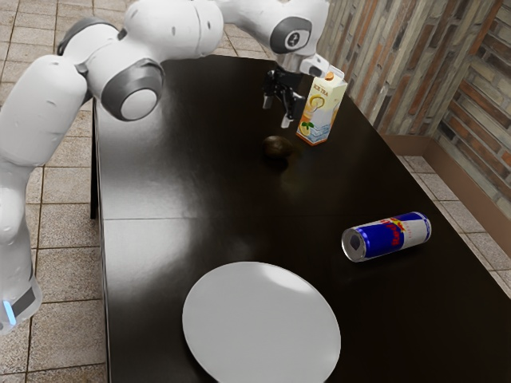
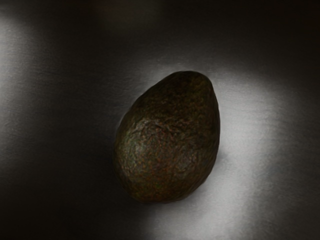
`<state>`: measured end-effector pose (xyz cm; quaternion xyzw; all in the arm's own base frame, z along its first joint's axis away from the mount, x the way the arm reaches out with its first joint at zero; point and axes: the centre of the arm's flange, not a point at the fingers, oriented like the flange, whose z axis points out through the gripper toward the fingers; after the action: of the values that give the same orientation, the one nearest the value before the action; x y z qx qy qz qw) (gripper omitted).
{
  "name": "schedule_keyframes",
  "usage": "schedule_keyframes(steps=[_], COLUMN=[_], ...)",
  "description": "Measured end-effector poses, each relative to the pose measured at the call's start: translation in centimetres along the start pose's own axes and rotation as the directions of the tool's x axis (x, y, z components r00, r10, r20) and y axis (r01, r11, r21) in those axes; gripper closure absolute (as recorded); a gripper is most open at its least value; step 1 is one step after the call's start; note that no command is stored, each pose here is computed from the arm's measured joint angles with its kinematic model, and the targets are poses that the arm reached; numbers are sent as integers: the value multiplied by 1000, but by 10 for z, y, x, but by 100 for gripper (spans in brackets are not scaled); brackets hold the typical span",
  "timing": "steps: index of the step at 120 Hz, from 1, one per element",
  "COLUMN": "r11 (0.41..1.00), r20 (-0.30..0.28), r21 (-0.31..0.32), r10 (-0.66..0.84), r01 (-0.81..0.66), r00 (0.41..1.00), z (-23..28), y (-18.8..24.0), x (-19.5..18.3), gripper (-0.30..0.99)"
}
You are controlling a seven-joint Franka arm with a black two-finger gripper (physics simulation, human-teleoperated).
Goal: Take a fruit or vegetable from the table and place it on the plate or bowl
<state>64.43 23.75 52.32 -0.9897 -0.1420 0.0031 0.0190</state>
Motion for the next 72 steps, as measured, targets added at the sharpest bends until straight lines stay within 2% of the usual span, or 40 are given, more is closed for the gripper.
schedule_keyframes(steps=[38,72], r11=[1000,999], r20=[-32,-24], r21=[-14,-24], r10=[8,38], r01=[-8,-39], r00=[999,999], z=[20,45], y=[-3,12], x=[4,11], gripper=[0,0])
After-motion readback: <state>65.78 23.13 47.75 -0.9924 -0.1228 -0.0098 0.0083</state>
